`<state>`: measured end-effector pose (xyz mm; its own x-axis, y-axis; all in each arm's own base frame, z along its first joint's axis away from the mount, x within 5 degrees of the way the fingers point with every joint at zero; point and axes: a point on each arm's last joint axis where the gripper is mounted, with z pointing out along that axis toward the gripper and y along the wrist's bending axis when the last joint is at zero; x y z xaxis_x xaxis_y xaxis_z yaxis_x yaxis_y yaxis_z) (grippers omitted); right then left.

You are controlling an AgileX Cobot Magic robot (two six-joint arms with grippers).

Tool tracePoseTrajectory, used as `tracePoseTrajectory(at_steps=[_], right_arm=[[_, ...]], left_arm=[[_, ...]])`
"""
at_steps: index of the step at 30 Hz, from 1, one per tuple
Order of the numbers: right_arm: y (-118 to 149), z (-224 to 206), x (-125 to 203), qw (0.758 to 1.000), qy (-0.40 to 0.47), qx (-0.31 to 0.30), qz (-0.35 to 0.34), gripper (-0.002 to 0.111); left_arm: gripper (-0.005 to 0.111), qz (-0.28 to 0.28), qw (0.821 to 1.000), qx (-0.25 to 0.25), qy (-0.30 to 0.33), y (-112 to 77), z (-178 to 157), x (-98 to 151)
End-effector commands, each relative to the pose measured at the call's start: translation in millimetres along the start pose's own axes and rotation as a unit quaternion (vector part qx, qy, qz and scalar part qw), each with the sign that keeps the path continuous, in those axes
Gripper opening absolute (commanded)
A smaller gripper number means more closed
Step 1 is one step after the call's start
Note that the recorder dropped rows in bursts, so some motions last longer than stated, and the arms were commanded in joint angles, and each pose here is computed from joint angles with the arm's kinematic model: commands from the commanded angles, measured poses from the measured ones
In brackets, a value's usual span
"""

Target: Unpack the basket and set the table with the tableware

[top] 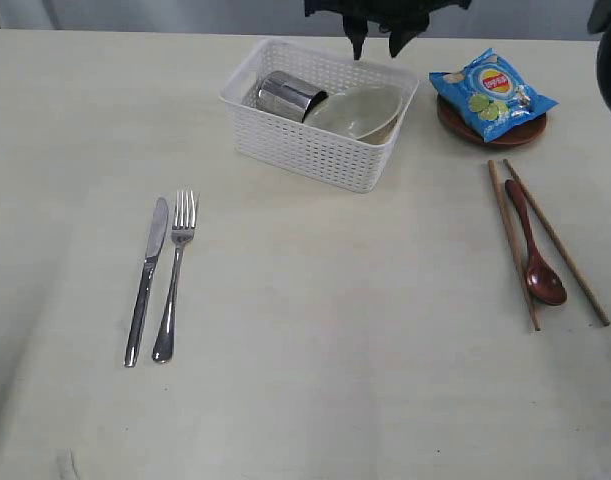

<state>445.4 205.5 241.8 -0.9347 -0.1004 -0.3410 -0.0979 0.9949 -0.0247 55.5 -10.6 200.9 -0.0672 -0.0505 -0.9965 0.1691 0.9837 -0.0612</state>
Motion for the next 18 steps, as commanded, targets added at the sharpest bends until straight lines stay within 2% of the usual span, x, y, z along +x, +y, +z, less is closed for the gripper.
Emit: tracePoseTrajectory(at_steps=[1,5,18], right_arm=[[-12,-1,10,1.0,0.021,0.014,0.006,0.044],[-14,7,21,0.999,0.045,0.022,-0.001,0.044],[-12,27,24,0.997,0.066,0.026,-0.023,0.044]], left_arm=[[0.0,-0.004,1.0,0.001,-0.004,-0.1,0,0],[0.0,-0.004,1.0,0.001,-0.004,-0.1,0,0],[0.0,-0.004,1.0,0.001,-0.004,-0.1,0,0]])
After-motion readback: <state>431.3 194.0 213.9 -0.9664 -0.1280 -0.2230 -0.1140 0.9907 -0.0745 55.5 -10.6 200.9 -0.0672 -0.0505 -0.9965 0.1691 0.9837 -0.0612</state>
